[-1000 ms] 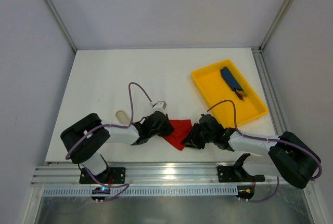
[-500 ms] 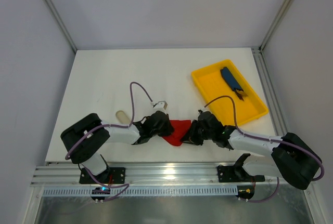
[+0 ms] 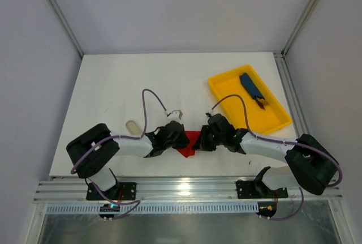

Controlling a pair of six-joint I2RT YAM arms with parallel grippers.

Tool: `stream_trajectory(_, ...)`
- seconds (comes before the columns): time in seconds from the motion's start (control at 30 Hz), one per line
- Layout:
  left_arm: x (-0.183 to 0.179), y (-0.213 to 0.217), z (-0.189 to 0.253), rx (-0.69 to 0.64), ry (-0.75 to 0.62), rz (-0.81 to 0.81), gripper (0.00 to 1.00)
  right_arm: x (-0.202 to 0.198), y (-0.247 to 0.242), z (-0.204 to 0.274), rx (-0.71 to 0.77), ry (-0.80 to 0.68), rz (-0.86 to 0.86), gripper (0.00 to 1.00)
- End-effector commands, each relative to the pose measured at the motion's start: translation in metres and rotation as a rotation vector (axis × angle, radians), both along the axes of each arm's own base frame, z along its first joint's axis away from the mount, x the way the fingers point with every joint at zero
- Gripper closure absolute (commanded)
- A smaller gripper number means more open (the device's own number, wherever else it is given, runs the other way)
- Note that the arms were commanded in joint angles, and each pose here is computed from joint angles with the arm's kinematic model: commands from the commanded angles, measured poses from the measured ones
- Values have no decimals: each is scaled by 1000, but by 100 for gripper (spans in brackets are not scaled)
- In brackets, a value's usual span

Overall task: Place the utensils on the paper napkin and roll it up
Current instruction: Roll the napkin at the center of the board.

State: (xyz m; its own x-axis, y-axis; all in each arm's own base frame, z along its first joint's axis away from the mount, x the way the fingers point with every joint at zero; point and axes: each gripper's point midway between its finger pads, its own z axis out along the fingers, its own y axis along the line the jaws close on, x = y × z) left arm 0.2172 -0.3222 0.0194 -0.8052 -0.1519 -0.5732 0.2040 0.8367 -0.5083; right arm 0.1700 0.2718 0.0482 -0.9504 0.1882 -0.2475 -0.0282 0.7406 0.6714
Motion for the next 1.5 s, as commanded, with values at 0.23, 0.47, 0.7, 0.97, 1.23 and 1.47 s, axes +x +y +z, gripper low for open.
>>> stream_trajectory(0.23,-11,11,-21,90,47,-15,100,27,18,20,-29,-110,62,96)
stream_trajectory(0.47,-13,12,-27,109,56,-25,100,35,8,22,-67,-128,11,96)
stream_trajectory(0.7,-13,9,-26,105,61,-27,100,46,-5,27,-90,-167,-75,96)
stream_trajectory(0.97,-13,11,-25,125,59,-36,100,58,-8,25,-116,-172,-117,96)
stream_trajectory(1.23,-12,13,-24,136,55,-35,100,61,-1,1,-160,-117,-92,96)
stream_trajectory(1.47,-11,15,-20,146,44,-36,100,62,-2,-18,-222,-74,-72,96)
